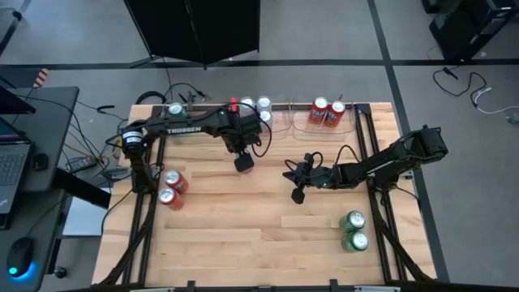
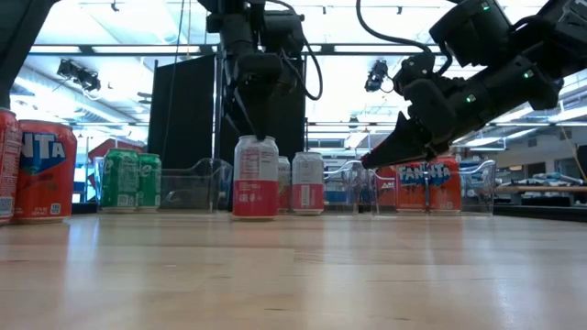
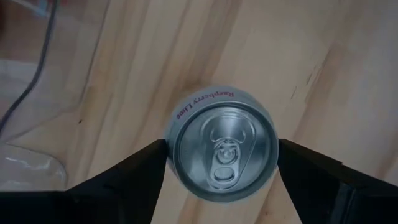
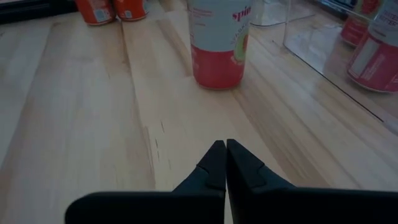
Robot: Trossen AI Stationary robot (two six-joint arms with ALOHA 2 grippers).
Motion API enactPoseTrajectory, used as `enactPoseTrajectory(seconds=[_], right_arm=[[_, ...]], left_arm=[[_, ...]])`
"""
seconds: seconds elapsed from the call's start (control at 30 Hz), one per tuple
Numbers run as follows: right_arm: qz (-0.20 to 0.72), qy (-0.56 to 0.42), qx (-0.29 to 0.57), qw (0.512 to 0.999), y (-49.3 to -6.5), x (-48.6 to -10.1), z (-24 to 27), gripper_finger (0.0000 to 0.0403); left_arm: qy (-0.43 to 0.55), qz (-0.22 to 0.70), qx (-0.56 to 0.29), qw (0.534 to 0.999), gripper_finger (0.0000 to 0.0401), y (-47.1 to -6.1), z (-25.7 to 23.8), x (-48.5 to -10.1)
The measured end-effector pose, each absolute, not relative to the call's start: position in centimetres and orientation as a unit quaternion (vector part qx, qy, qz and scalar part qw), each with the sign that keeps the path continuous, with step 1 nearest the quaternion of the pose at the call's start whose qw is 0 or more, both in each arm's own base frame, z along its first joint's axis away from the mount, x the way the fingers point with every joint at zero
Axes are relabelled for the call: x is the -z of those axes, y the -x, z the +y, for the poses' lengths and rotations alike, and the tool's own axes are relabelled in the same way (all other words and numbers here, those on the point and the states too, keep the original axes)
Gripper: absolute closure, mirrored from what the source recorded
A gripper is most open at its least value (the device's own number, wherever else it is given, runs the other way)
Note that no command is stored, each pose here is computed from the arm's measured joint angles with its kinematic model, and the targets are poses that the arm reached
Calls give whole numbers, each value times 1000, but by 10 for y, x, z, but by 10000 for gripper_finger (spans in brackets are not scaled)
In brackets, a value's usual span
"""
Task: Sort soda cans
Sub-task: Put the pink-white soda can into the top center transparent bin
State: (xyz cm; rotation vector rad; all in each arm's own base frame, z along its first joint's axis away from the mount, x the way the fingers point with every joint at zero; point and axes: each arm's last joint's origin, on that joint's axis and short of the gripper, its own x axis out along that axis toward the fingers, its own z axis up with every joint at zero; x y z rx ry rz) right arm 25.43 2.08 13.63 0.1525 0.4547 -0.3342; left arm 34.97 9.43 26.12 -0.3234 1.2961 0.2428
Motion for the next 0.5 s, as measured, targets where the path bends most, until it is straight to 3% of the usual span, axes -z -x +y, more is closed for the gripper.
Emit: enactPoseTrajectory(seconds=[0.3,0.5], right_arm=[[224,-76,165,957,-254,-136,21,403],[224,-76,165,957,-254,-136,21,403]], left_arm=[[147,605,-107,775,104,-350,94,-259],[138,607,-100,776,127,-350,94,-259]])
